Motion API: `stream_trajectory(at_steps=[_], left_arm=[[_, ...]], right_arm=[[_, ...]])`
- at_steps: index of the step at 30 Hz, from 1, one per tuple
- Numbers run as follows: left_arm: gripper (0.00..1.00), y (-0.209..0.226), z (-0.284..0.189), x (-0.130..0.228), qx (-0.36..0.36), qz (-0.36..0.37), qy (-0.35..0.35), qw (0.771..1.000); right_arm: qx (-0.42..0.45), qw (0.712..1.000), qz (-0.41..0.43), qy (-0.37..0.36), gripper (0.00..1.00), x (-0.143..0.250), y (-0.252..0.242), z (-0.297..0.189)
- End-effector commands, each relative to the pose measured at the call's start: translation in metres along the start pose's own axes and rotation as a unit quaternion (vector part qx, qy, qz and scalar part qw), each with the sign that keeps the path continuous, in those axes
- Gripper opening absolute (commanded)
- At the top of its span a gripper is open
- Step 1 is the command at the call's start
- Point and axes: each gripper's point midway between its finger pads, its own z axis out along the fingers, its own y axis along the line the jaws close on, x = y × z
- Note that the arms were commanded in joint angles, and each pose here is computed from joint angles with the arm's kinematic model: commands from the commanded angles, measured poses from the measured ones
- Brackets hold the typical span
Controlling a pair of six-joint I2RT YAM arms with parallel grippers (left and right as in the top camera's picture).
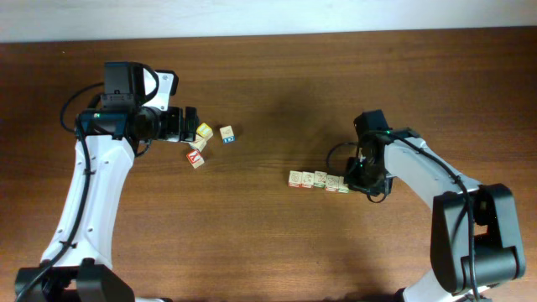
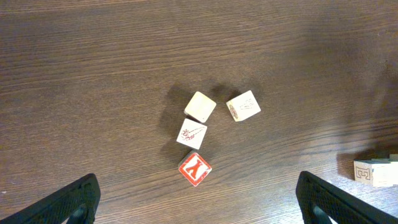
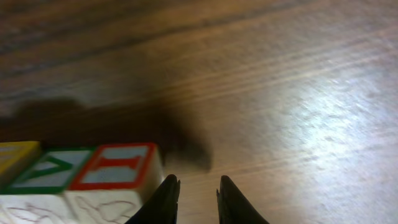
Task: Rotate 5 blocks
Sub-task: 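Move right gripper to the red I end of the row, then push the block row leftward with the right gripper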
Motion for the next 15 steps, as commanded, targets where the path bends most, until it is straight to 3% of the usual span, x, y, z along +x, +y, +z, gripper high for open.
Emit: stream_trajectory(at_steps=[1,15], left_arm=[[0.99,0.003,-0.003,-0.007,-0.004,-0.007,-0.009,1.000],[0.99,0.003,-0.003,-0.007,-0.004,-0.007,-0.009,1.000]], right_arm=[[-0.086,0.995,-0.050,0.008,0.23,0.001,0.033,-0.002],[-0.116,0.984,-0.136,-0.023,0.24,-0.004,0.077,0.000]])
